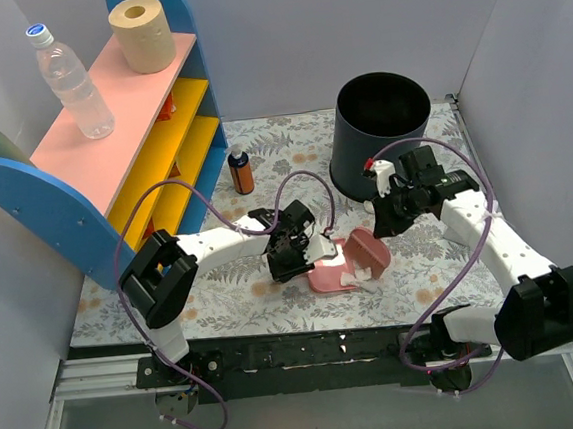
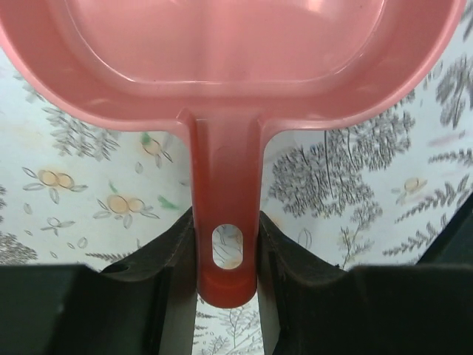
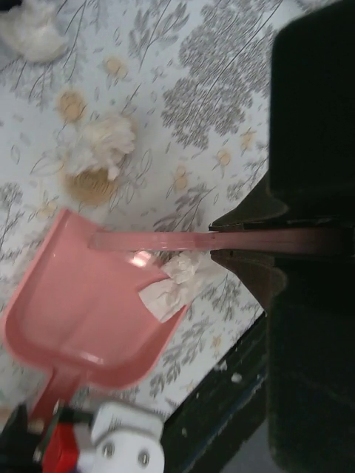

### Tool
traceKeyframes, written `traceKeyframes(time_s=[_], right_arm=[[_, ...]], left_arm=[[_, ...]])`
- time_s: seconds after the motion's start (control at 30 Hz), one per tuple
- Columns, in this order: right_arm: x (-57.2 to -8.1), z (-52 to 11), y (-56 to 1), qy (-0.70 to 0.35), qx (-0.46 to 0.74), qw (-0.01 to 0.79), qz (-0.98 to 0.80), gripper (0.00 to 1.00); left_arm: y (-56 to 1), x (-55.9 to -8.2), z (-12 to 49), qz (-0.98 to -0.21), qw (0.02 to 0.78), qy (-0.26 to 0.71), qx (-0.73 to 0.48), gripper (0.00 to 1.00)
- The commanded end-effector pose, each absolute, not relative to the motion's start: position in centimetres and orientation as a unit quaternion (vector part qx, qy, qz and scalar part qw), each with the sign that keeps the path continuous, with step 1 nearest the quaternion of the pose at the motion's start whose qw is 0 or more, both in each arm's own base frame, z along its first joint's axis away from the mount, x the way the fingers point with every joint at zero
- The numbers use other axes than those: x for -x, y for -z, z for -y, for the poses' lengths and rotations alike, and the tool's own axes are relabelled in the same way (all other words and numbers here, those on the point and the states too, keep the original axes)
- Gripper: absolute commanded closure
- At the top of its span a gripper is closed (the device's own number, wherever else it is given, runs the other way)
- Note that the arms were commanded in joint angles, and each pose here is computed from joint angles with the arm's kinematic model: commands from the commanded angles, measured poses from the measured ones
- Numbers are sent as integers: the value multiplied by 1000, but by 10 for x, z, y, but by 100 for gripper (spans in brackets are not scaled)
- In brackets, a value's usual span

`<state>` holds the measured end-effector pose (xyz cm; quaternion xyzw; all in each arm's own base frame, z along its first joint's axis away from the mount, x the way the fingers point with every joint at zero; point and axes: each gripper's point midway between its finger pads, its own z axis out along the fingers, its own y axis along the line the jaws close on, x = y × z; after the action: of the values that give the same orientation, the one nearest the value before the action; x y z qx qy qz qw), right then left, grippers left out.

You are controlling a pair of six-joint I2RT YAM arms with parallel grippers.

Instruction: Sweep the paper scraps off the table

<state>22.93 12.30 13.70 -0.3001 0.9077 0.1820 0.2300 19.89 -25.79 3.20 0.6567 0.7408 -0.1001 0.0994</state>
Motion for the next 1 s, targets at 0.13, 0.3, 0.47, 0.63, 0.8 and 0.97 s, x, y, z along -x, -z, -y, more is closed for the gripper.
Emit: traceKeyframes(time_s=[0.13,0.3,0.47,0.63,0.8,0.97], right_arm=[[-242,-171,-226,-319,288,289,-855,99],[-283,-144,-260,-211,312,381,-845,99],[-319,-122,-252,-114,328,411,-843,99],[-332,-114,-216,-35,365,399,-840,99],[-315,-118,-171,-6,393,362,-845,99],[-280,-167,-156,-138,387,333,-848,99]], left_arm=[[-55,-224,280,-768,153,96,-614,100],[-63,-229,259,-784,144,84,-598,100],[-70,-239,241,-796,136,69,-586,100],[-65,-241,239,-796,124,65,-589,100],[-63,-249,255,-797,126,78,-585,100],[-50,-261,276,-795,124,83,-589,100]])
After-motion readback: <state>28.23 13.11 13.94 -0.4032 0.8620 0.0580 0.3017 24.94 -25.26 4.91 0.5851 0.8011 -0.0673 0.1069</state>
